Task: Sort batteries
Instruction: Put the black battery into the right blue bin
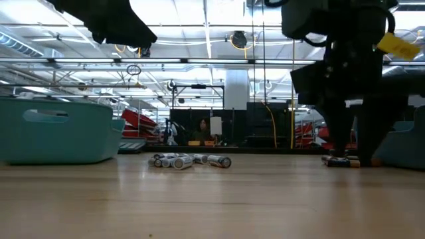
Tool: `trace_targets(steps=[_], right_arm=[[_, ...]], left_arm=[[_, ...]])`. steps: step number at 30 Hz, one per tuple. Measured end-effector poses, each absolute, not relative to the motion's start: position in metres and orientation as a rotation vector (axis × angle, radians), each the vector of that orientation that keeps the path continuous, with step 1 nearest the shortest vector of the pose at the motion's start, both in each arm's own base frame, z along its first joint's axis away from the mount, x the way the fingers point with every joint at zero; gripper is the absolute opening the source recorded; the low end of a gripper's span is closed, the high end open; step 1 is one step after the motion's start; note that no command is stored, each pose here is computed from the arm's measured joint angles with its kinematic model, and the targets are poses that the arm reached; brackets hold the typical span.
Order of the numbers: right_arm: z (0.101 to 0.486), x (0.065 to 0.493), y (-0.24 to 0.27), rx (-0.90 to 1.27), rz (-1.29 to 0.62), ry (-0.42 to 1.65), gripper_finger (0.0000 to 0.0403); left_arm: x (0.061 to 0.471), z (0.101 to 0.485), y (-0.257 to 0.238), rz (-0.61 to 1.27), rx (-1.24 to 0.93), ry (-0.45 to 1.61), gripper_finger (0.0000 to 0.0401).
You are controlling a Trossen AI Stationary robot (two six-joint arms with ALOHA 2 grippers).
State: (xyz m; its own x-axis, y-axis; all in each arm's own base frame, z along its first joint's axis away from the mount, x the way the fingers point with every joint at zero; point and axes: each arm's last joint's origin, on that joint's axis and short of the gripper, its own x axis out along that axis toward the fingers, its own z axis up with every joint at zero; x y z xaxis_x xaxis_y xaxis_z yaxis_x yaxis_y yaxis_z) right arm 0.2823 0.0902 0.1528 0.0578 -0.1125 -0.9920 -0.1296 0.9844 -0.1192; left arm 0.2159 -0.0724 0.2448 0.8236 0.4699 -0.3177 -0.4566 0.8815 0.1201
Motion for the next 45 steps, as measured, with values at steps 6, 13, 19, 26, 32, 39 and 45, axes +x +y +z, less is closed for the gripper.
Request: trace_targets(steps=[6, 13, 19, 26, 32, 39, 45], right_arm=[[0.149, 0.286, 0.083, -0.186, -0.009, 1.524, 0.0168], [0.149, 0.288, 0.076, -0.111, 0.020, 1.546, 0.0154], [0.149, 0.290, 0.066, -0.080, 0.000, 1.549, 0.0146], [0.149, 0.290, 0.064, -0.086, 0.008, 1.550, 0.0146], [0.161, 0.288, 0.063, -0.097, -0.006, 1.504, 0.0146], [0.161, 0.288, 0.058, -0.083, -0.016, 1.491, 0.0146], [0.144, 0.285, 0.053, -0.072, -0.033, 1.513, 0.0146]], left_arm=[[0.217, 0.244, -0.073, 0.493, 0.040, 0.350, 0.0214], [0.217, 0.244, -0.073, 0.493, 0.041, 0.351, 0.0214], [0.217, 0.243, -0.073, 0.490, 0.042, 0.353, 0.0214], [0.216, 0.243, -0.073, 0.483, 0.045, 0.361, 0.0214], [0.216, 0.242, -0.073, 0.483, 0.050, 0.366, 0.0214], [0.216, 0.242, -0.073, 0.482, 0.054, 0.367, 0.0214], [0.216, 0.242, -0.073, 0.482, 0.054, 0.367, 0.0214]])
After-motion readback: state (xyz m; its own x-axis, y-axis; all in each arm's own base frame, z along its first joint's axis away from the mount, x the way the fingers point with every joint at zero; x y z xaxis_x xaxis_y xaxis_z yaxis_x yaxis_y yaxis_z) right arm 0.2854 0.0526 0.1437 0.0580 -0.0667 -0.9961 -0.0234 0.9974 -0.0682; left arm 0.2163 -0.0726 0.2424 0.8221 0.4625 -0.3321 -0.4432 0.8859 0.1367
